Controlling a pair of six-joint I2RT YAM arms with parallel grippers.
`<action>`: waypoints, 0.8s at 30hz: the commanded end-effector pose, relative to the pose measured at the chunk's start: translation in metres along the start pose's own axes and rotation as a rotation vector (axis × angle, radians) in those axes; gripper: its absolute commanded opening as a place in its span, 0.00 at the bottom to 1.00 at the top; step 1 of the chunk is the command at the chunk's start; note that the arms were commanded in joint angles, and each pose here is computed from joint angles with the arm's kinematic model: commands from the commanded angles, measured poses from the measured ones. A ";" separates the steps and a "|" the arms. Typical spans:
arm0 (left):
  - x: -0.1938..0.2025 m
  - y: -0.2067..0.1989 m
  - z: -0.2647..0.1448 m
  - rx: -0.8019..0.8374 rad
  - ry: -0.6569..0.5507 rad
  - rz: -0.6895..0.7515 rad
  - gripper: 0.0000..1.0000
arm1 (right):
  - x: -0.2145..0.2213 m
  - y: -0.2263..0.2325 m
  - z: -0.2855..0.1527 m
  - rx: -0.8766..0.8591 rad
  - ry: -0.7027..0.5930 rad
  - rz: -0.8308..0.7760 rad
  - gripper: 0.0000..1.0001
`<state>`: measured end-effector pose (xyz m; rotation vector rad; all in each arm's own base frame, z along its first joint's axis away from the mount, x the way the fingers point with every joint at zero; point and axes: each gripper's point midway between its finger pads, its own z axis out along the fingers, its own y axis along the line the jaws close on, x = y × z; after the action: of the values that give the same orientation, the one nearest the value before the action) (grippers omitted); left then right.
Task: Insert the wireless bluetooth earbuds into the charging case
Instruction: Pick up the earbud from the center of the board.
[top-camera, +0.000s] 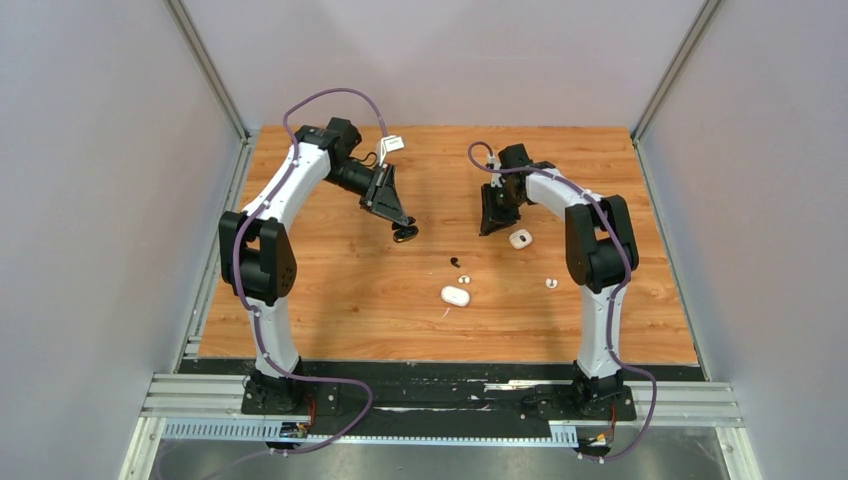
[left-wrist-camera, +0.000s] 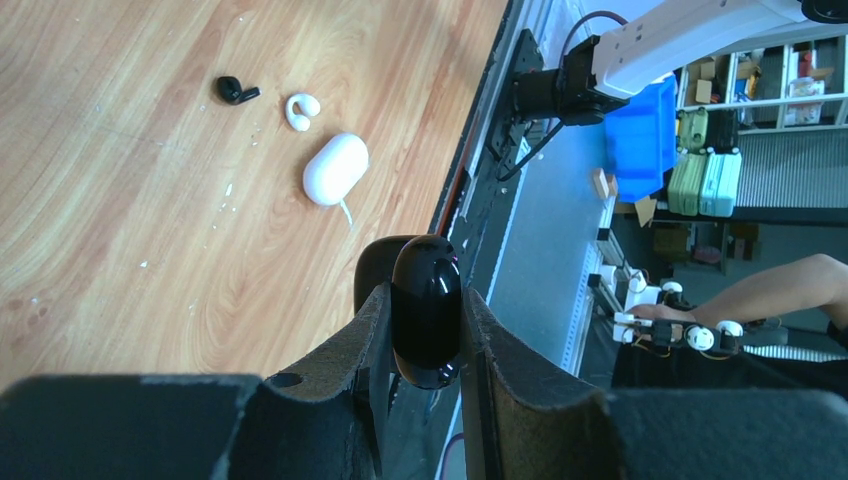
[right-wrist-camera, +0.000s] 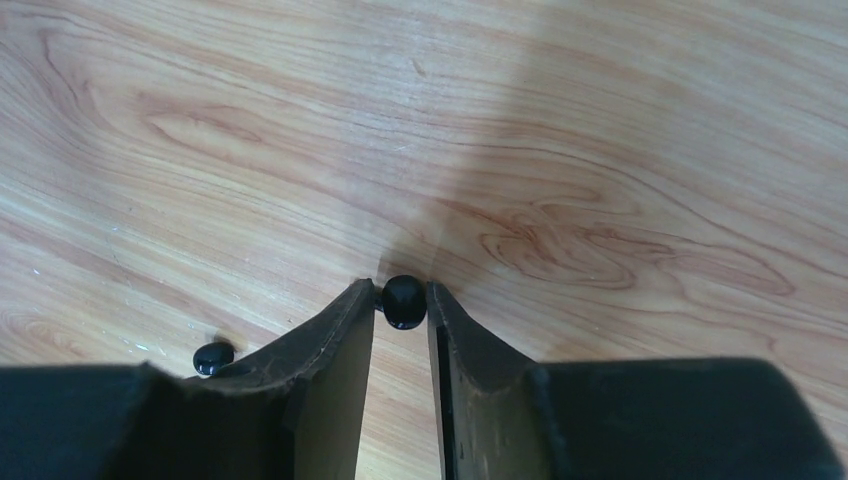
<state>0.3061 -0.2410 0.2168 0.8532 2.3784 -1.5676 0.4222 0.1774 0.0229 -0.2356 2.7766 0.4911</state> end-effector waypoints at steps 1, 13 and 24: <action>-0.003 -0.018 -0.010 0.005 -0.034 0.041 0.00 | 0.001 -0.004 0.005 0.057 -0.002 -0.029 0.33; -0.001 -0.019 -0.009 0.019 -0.034 0.032 0.00 | 0.018 -0.010 0.007 0.085 0.030 -0.014 0.24; -0.005 -0.013 -0.010 -0.021 -0.036 0.050 0.00 | -0.034 0.034 -0.048 -0.025 -0.118 -0.301 0.00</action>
<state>0.3043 -0.2397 0.2108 0.8416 2.3951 -1.5745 0.4208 0.1802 0.0268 -0.3690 2.7377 0.4441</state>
